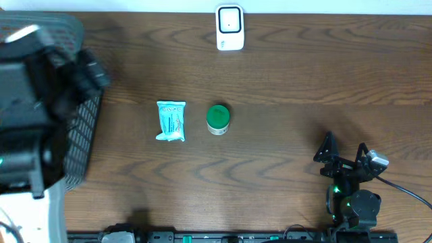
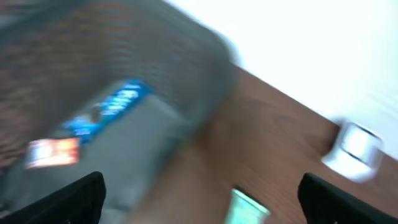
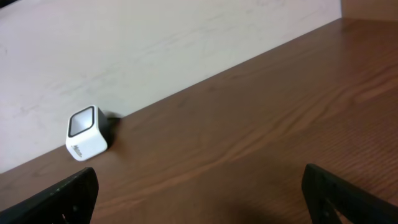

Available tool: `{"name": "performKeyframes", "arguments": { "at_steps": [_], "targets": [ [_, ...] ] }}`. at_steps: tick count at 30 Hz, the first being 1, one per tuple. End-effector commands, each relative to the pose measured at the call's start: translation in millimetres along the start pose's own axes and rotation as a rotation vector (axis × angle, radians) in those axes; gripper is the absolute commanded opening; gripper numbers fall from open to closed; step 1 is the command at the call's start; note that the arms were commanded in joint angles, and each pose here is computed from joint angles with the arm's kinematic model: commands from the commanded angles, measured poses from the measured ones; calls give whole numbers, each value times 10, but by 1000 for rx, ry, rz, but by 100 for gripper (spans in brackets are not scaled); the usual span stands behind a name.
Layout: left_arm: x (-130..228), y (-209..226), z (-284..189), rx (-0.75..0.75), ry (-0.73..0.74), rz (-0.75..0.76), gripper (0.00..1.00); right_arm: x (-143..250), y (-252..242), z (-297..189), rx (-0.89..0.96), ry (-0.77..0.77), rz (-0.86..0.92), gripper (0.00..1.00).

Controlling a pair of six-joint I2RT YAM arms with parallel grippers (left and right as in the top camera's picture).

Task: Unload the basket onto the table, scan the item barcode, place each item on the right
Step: 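Reach the left gripper into the basket and grasp the orange tissue pack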

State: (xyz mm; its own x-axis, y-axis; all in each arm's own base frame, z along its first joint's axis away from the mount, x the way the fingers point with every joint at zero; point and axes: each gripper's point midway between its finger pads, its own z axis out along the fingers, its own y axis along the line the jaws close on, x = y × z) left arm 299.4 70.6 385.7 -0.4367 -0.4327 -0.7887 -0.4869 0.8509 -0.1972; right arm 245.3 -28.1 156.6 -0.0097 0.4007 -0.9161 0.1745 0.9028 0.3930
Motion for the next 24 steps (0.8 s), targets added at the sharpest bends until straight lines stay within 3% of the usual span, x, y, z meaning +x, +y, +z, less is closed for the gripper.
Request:
{"name": "performKeyframes", "arguments": {
  "at_steps": [1, 7, 12, 20, 24],
  "targets": [
    [70, 549, 260, -212, 42, -77, 98, 14, 3, 0, 1, 2, -11, 99],
    [436, 1278, 770, -406, 148, -178, 98, 14, 3, 0, 1, 2, -11, 99],
    [806, 1902, 1137, -517, 150, -246, 98, 14, 3, 0, 1, 2, -11, 99],
    [1091, 2370, 1459, -497, 175, -137, 98, 14, 3, 0, 1, 2, -11, 99],
    [1249, 2573, 1666, -499, 261, -52, 98, 14, 3, 0, 1, 2, -11, 99]
  ]
}}
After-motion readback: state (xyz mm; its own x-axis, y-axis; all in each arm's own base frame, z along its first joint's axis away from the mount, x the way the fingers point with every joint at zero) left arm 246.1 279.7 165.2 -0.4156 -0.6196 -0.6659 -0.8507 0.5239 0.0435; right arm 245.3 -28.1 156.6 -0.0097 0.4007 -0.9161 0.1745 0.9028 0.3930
